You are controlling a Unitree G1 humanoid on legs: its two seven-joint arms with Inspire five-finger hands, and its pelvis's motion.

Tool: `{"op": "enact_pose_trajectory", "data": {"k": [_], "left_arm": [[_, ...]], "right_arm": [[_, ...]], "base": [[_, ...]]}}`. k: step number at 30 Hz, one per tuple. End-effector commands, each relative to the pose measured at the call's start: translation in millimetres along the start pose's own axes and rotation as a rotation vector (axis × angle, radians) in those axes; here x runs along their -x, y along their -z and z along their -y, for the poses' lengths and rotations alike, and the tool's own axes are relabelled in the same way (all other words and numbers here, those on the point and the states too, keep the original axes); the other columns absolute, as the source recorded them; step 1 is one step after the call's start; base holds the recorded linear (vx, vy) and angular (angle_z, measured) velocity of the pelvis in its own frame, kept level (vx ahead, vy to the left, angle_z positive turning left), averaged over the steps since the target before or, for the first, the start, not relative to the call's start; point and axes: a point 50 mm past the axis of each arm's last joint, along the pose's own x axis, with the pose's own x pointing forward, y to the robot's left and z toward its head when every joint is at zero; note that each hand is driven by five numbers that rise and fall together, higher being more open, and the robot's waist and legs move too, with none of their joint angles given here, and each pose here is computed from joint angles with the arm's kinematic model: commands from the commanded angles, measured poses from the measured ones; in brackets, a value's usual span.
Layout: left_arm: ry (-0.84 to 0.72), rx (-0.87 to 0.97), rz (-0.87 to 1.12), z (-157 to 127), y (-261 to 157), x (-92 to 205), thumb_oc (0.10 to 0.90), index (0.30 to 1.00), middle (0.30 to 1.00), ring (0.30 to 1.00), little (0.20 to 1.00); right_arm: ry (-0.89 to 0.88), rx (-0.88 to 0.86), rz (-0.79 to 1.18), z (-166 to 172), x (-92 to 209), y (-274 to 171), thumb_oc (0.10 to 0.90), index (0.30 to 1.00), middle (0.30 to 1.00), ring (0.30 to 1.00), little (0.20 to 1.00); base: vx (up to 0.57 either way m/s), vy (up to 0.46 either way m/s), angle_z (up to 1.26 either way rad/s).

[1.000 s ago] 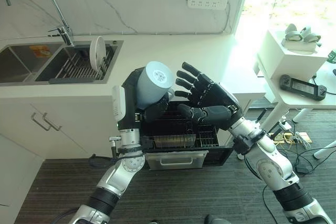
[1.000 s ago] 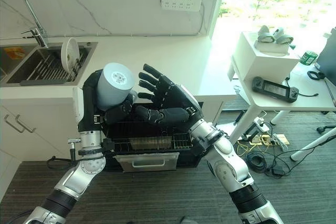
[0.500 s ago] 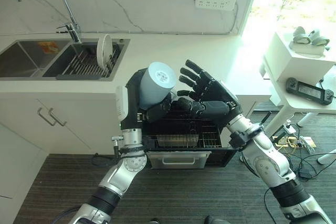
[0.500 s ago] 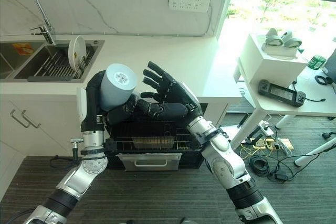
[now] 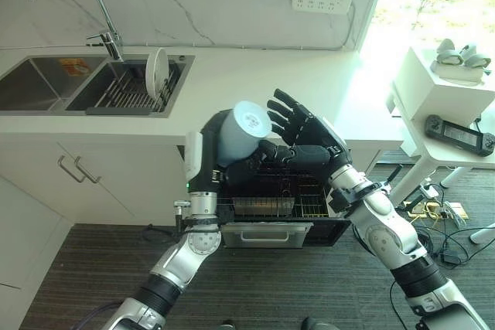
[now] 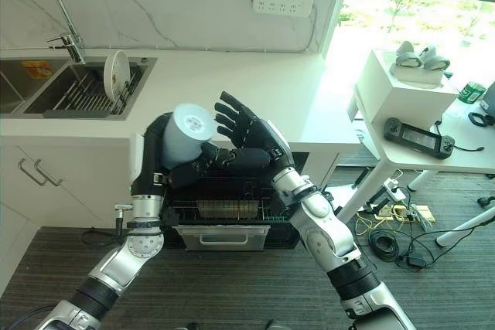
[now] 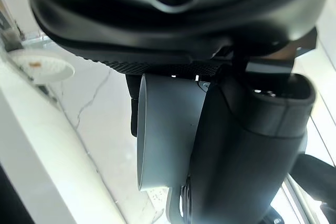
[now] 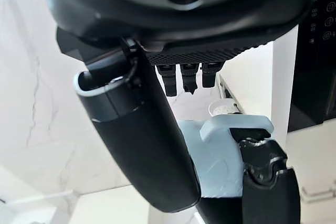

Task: Place the dishes in the dishwasher.

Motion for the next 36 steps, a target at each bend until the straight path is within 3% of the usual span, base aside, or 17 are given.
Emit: {"op": "enact_pose_trajectory", "data": {"k": [1, 8, 19, 36], "left_arm": [[-0.039, 0.108, 0.298, 1.8, -53.5, -39.4, 0.400, 0.300, 0.300, 0.300, 0.300], [-0.033, 0.108, 0.293, 2.9, -52.2, -39.4, 0.400, 0.300, 0.300, 0.300, 0.300], [-0.014, 0.123, 0.291, 2.5, -53.2, -37.4, 0.400, 0.300, 0.300, 0.300, 0.300], [-0.017, 0.147, 0.302, 8.1, -58.5, -37.4, 0.400, 0.300, 0.300, 0.300, 0.300]], "right_arm": [[-0.168, 0.033, 0.351, -30.5, -30.6, -70.9, 0.800, 0.900, 0.900, 0.900, 0.900], [-0.194, 0.053, 0.367, -35.7, -32.3, -71.8, 0.800, 0.900, 0.900, 0.900, 0.900], [-0.396, -0.075, 0.249, -63.7, -35.0, -55.8, 0.800, 0.900, 0.900, 0.900, 0.900], [-0.363, -0.144, 0.112, -73.2, -41.0, -24.2, 0.800, 0.900, 0.900, 0.900, 0.900]], "base": [[0.00, 0.000, 0.00], [0.00, 0.000, 0.00], [0.00, 0.000, 0.00], [0.00, 0.002, 0.02]]}}
